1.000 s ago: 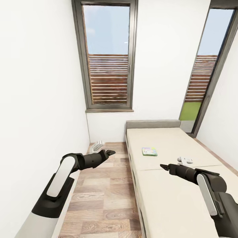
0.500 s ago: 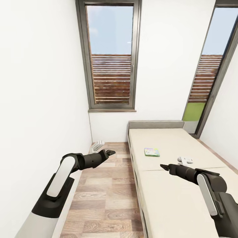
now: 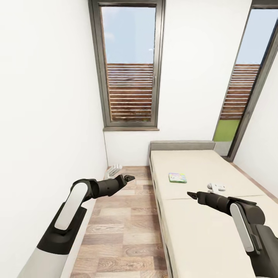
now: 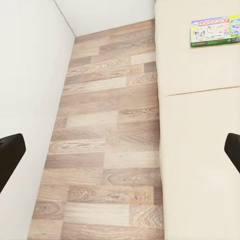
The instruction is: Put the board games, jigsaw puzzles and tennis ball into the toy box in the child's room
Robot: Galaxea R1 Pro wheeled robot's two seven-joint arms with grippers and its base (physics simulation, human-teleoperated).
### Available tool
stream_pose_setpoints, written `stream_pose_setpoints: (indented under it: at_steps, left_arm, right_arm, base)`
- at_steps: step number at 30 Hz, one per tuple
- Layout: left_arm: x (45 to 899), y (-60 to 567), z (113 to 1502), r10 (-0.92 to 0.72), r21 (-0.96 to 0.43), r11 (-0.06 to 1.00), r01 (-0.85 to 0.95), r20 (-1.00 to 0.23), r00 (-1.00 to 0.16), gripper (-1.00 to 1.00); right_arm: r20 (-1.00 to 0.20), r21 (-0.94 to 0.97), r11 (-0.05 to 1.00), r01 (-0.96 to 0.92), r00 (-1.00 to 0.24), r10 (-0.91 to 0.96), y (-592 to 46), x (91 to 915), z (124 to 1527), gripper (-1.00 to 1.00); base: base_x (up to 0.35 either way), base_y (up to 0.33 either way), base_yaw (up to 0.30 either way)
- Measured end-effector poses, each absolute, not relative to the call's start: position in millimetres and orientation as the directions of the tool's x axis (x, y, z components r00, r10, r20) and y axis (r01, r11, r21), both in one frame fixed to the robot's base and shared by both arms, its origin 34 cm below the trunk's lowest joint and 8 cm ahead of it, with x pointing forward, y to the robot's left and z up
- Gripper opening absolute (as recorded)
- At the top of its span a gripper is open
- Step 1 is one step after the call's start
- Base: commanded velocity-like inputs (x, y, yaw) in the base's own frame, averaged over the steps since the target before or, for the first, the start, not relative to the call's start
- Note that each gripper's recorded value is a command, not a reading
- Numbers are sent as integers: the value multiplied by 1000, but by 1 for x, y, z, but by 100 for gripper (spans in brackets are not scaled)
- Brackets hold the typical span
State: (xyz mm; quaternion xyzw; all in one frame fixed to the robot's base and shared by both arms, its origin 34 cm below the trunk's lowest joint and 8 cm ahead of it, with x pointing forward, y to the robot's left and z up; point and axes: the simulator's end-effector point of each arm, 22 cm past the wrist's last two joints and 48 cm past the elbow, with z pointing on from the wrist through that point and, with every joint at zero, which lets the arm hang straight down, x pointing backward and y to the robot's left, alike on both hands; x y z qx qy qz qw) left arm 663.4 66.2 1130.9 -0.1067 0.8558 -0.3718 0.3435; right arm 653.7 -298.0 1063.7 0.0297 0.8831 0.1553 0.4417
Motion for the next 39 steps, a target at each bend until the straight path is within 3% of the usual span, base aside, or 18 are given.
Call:
stream_pose_setpoints:
  at_steps: [20,39]
  left_arm:
    - [663,66,1131,-438,-710,701,74,-509,-741,100]
    - [663,66,1131,-437,-710,700,74,-509,-742,100]
  right_arm:
    - [-771,301,950,-85,-608,190,-298,654,1063,100]
    - [-770,302,950,-85,-608,190,-297,654,1063,100]
  base:
    - [0,165,1]
    - [0,31,0]
